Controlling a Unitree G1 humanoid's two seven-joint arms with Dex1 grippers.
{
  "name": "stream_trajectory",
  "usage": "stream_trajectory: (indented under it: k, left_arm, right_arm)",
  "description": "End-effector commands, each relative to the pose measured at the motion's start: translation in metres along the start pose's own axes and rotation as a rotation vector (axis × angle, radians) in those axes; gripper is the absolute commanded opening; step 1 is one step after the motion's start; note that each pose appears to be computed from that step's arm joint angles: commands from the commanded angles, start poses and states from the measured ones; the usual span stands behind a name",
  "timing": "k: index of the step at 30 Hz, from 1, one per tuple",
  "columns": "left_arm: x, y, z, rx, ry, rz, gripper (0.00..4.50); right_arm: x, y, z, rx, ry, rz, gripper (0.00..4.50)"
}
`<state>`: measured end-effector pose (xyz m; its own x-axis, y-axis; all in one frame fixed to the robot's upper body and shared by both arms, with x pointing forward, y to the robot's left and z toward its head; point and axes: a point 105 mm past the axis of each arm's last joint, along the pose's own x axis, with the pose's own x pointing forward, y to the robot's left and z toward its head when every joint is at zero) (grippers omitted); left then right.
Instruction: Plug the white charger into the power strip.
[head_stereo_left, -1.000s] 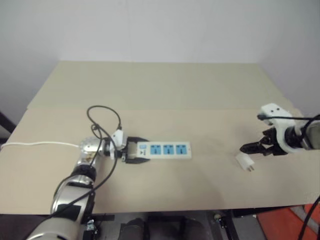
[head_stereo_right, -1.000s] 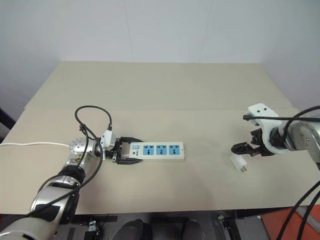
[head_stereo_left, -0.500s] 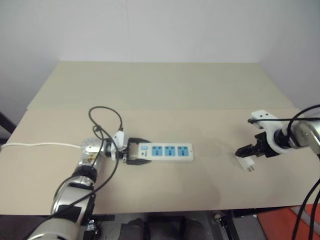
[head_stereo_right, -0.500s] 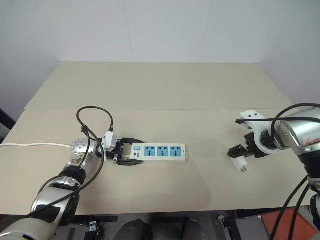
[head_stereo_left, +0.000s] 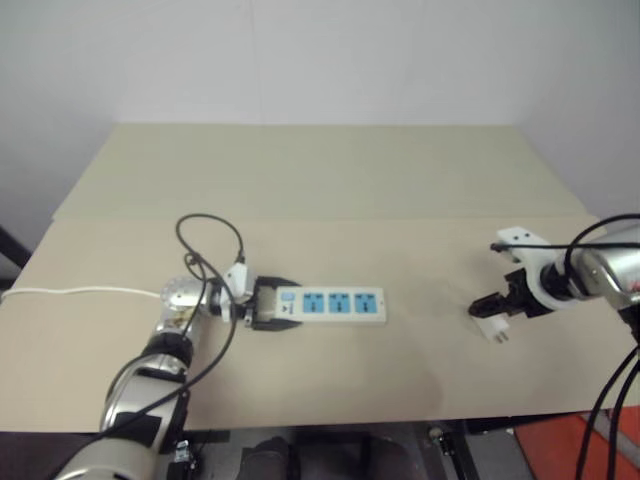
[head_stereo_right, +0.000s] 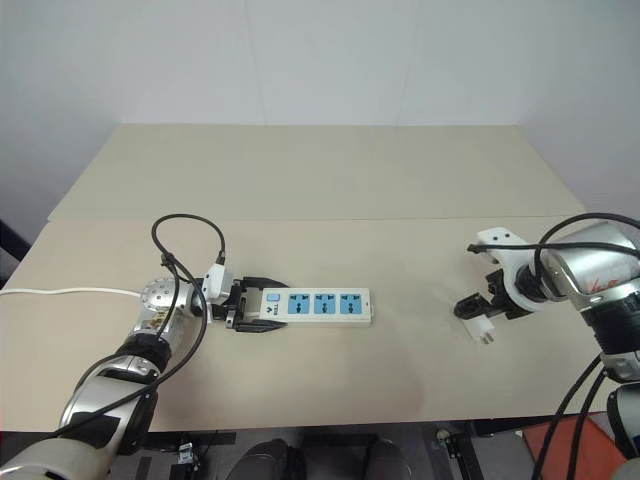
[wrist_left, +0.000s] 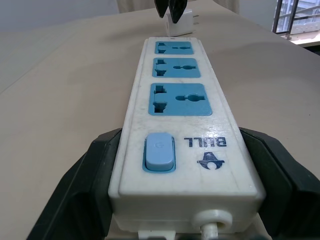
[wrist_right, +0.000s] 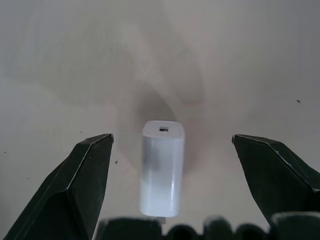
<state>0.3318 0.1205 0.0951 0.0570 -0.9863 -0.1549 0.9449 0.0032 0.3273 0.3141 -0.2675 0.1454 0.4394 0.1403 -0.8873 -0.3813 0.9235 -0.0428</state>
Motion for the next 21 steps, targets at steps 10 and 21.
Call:
stream_trajectory:
  k: [10, 21]
  left_arm:
    - [0.003, -0.011, -0.007, -0.030, 0.026, -0.055, 3.27]
    - [0.001, -0.012, -0.007, -0.015, 0.022, -0.047, 3.27]
  right_arm:
    - [0.004, -0.001, 0.000, -0.012, 0.002, -0.006, 4.50]
    - [0.008, -0.001, -0.001, 0.021, 0.015, 0.006, 2.50]
